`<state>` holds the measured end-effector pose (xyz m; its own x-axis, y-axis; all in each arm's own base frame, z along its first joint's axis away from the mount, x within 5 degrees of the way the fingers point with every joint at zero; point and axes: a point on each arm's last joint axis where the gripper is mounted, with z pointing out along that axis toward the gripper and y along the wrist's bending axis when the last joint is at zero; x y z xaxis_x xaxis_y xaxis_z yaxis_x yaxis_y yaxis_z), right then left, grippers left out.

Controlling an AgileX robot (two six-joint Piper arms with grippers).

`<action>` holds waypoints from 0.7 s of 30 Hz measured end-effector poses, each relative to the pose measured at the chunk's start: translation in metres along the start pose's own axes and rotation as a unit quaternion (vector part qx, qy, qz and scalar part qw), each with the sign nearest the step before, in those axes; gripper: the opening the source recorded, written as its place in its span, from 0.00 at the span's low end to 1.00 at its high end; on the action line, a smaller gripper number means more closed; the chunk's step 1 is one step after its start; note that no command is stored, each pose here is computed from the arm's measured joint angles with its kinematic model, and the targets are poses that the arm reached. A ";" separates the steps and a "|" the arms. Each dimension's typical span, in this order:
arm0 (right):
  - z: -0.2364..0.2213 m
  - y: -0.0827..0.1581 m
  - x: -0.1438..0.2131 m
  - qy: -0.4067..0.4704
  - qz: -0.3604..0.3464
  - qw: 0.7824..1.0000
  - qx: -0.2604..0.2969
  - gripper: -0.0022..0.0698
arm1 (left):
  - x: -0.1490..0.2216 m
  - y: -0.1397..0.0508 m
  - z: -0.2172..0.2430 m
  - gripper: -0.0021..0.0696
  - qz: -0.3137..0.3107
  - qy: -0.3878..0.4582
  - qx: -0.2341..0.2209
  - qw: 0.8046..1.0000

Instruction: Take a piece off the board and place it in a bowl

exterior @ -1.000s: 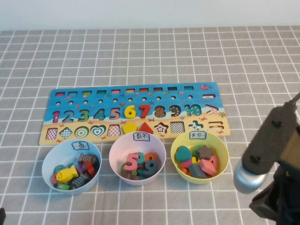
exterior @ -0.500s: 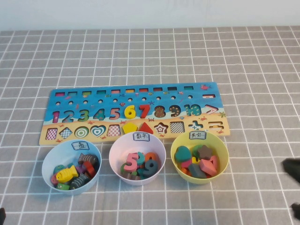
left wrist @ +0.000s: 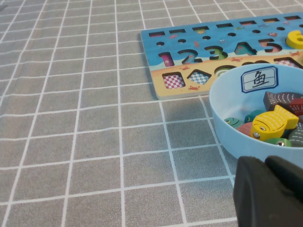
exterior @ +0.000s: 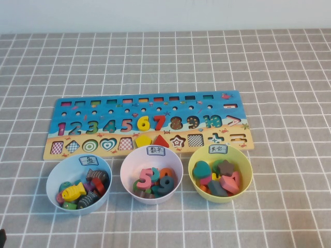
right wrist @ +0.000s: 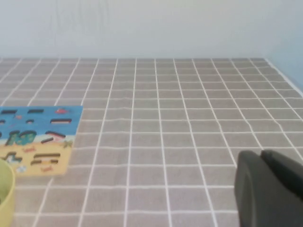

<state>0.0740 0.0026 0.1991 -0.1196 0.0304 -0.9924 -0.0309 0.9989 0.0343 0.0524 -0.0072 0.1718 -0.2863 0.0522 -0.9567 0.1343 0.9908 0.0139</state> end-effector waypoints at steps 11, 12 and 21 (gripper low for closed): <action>-0.017 -0.001 0.007 -0.036 0.020 0.999 0.007 0.01 | 0.000 0.000 0.000 0.03 0.000 0.000 0.000 1.000; -0.017 -0.001 0.007 -0.035 0.020 0.999 0.007 0.01 | 0.000 0.000 0.000 0.03 0.000 0.000 0.000 1.000; -0.016 -0.002 0.008 -0.031 0.021 0.999 0.007 0.01 | 0.000 0.000 0.000 0.03 0.000 0.000 0.000 1.000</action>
<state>0.0568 0.0007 0.1933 -0.0591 0.0738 -0.9955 -0.0131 0.9971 0.0747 0.0524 -0.0072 0.1718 -0.2863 0.0522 -0.9567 0.1343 0.9908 0.0139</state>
